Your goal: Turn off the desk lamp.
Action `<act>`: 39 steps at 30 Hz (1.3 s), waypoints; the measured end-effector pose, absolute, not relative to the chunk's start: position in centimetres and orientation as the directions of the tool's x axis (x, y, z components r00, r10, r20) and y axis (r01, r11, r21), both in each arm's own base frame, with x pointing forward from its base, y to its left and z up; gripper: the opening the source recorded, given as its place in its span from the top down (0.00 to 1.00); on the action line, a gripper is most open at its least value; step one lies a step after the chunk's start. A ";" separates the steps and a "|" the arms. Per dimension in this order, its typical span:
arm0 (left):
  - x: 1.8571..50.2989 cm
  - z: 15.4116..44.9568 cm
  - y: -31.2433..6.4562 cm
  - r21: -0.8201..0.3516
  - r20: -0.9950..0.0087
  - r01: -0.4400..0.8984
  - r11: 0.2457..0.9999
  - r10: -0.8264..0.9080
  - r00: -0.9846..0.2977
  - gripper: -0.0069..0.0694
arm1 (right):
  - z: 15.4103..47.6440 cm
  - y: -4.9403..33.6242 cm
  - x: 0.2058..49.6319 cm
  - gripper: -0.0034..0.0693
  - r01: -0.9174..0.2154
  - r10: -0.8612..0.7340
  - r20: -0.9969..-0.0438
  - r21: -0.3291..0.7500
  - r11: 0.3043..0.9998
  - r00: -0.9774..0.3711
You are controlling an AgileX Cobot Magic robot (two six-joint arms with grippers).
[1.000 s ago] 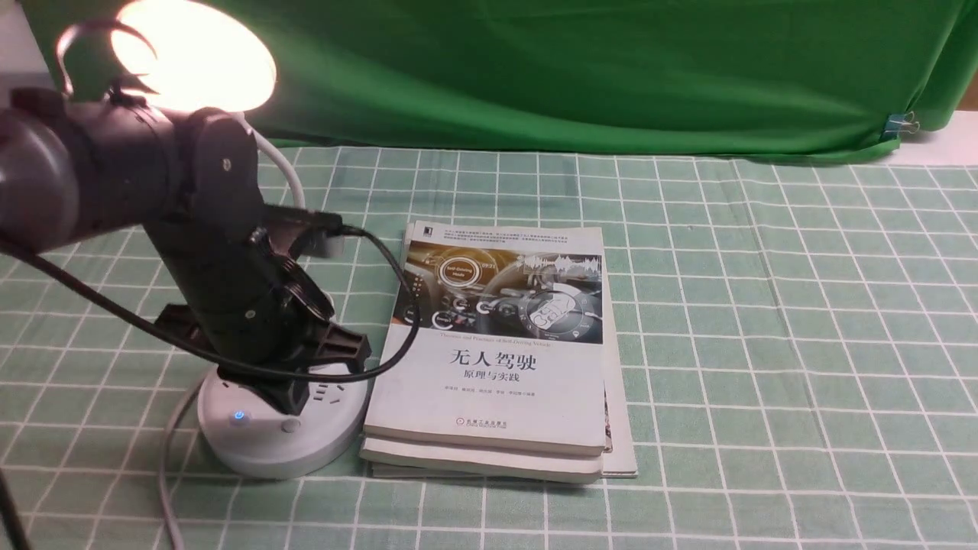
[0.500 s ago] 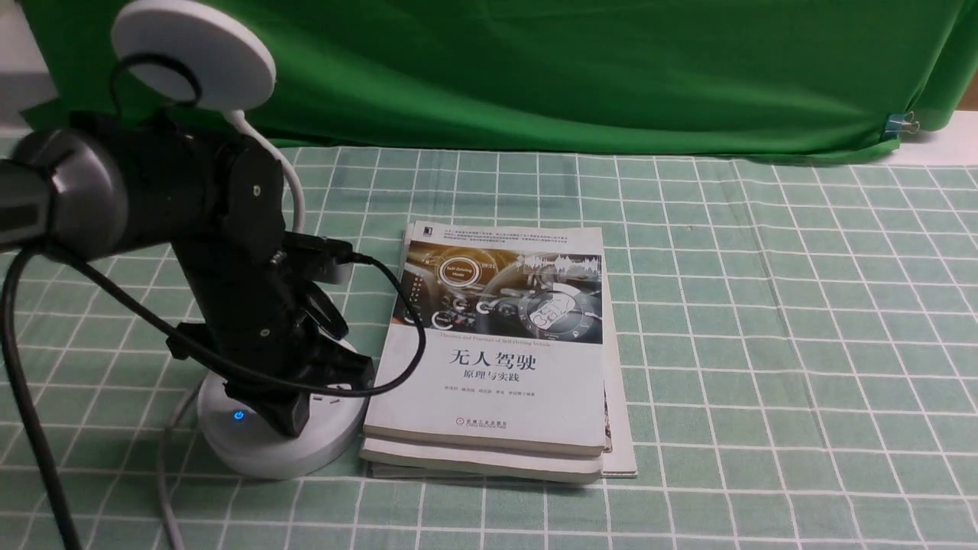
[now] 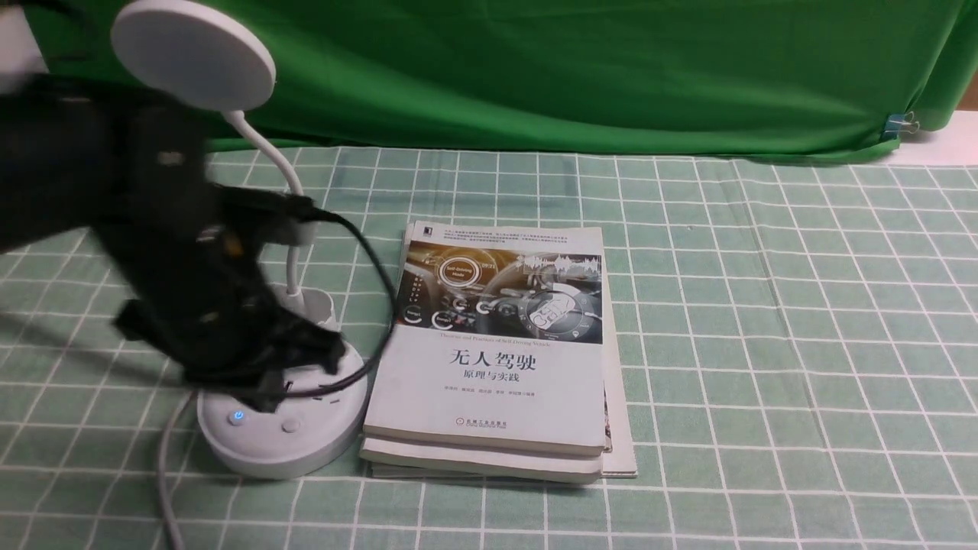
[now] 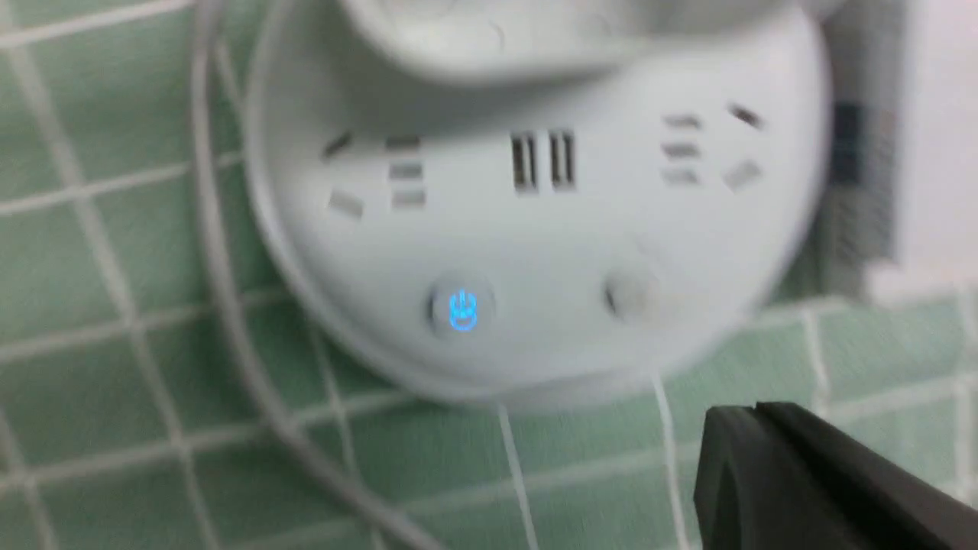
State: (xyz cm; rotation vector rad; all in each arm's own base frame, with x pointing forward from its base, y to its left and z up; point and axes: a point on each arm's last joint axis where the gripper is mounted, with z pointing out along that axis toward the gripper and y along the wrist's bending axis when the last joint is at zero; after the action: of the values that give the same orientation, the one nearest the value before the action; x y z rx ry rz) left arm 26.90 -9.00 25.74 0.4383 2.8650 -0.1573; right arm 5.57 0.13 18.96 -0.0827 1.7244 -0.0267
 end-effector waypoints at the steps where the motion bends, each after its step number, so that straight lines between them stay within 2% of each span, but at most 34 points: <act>1: 25.9 26.3 -8.7 -0.074 -0.287 0.306 0.949 0.274 -0.918 0.91 | 19.0 0.1 5.6 0.62 -0.040 -0.071 -0.986 -0.065 0.997 -0.153; 7: 17.3 28.7 -6.3 -0.115 -0.595 0.302 0.946 0.178 -0.784 0.91 | 19.0 0.1 5.6 0.62 -0.040 -0.071 -0.986 -0.065 0.997 -0.153; 8: 16.7 28.8 -6.1 -0.117 -0.612 0.303 0.946 0.172 -0.772 0.91 | 19.0 0.1 5.6 0.62 -0.040 -0.071 -0.986 -0.065 0.997 -0.153; 11: 12.1 29.1 -4.7 -0.140 -0.791 0.311 0.940 0.083 -0.607 0.91 | 19.0 0.1 5.6 0.62 -0.040 -0.071 -0.986 -0.065 0.997 -0.153; 16: 8.4 28.1 -3.5 -0.177 -0.909 0.319 0.931 -0.030 -0.417 0.91 | 19.0 0.1 5.6 0.62 -0.040 -0.071 -0.986 -0.065 0.997 -0.153; 25: 7.8 26.6 -2.8 -0.172 -0.972 0.306 0.937 -0.111 -0.205 0.91 | 19.0 0.1 5.6 0.62 -0.040 -0.071 -0.986 -0.065 0.997 -0.153; 39: 7.9 26.2 -2.8 -0.140 -0.978 0.304 0.942 -0.084 -0.190 0.91 | 19.0 0.1 5.6 0.62 -0.040 -0.071 -0.986 -0.065 0.997 -0.153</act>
State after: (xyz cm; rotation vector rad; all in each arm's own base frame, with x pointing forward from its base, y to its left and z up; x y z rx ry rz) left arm 7.86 -2.75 26.17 0.1669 1.7299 -0.3507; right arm 5.57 0.13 18.96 -0.0827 1.7244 -0.0267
